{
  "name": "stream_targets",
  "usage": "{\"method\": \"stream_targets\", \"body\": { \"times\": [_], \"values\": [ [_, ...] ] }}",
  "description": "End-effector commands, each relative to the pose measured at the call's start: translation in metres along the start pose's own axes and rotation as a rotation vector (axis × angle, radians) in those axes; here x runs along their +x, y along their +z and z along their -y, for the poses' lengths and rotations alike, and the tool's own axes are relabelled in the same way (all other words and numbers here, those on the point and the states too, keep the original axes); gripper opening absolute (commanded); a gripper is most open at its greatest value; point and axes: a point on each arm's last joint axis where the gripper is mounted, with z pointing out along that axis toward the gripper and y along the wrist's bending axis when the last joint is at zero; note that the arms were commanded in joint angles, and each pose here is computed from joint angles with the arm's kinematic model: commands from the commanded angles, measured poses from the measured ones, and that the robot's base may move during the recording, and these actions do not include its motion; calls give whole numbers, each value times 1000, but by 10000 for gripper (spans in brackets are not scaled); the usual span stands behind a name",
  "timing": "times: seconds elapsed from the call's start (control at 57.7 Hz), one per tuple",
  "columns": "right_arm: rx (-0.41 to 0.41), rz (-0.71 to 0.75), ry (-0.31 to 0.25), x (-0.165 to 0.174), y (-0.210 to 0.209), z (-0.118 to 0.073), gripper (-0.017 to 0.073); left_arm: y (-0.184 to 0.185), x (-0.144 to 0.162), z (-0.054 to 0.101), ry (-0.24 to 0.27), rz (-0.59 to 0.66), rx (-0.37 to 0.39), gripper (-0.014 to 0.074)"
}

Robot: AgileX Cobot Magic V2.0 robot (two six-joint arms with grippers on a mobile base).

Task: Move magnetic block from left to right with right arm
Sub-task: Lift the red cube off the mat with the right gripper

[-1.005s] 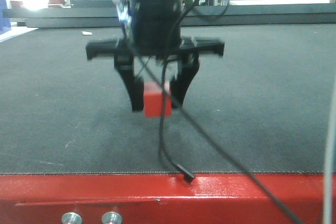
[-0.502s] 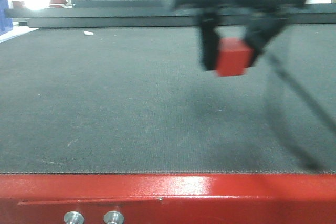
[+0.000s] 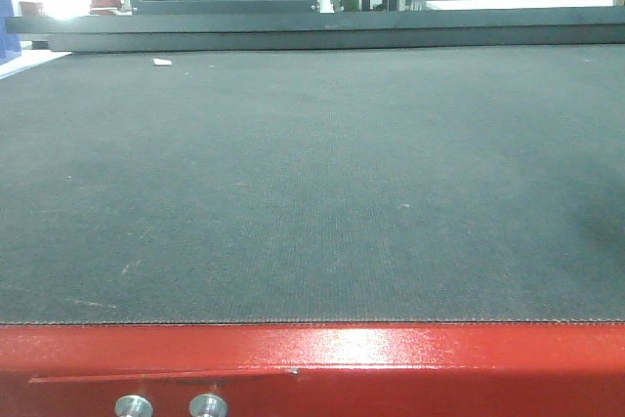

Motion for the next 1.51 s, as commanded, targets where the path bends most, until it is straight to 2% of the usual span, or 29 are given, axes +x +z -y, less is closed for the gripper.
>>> {"method": "stream_targets", "body": {
  "times": [0.0, 0.139, 0.416, 0.641, 0.849, 1.49],
  "values": [
    [49, 235, 20, -4, -27, 15, 318, -1, -6, 0, -10, 87, 0, -126],
    [107, 400, 49, 16, -48, 26, 318, -1, -6, 0, -10, 87, 0, -126],
    [111, 653, 35, 55, -74, 23, 318, -1, -6, 0, -10, 87, 0, -126],
    [107, 783, 24, 88, -91, 20, 318, -1, -6, 0, -10, 87, 0, -126],
    [103, 904, 14, 101, -111, 17, 318, -1, -6, 0, -10, 87, 0, -126],
    [102, 922, 12, 103, -114, 16, 318, -1, -6, 0, -10, 87, 0, -126]
  ]
}}
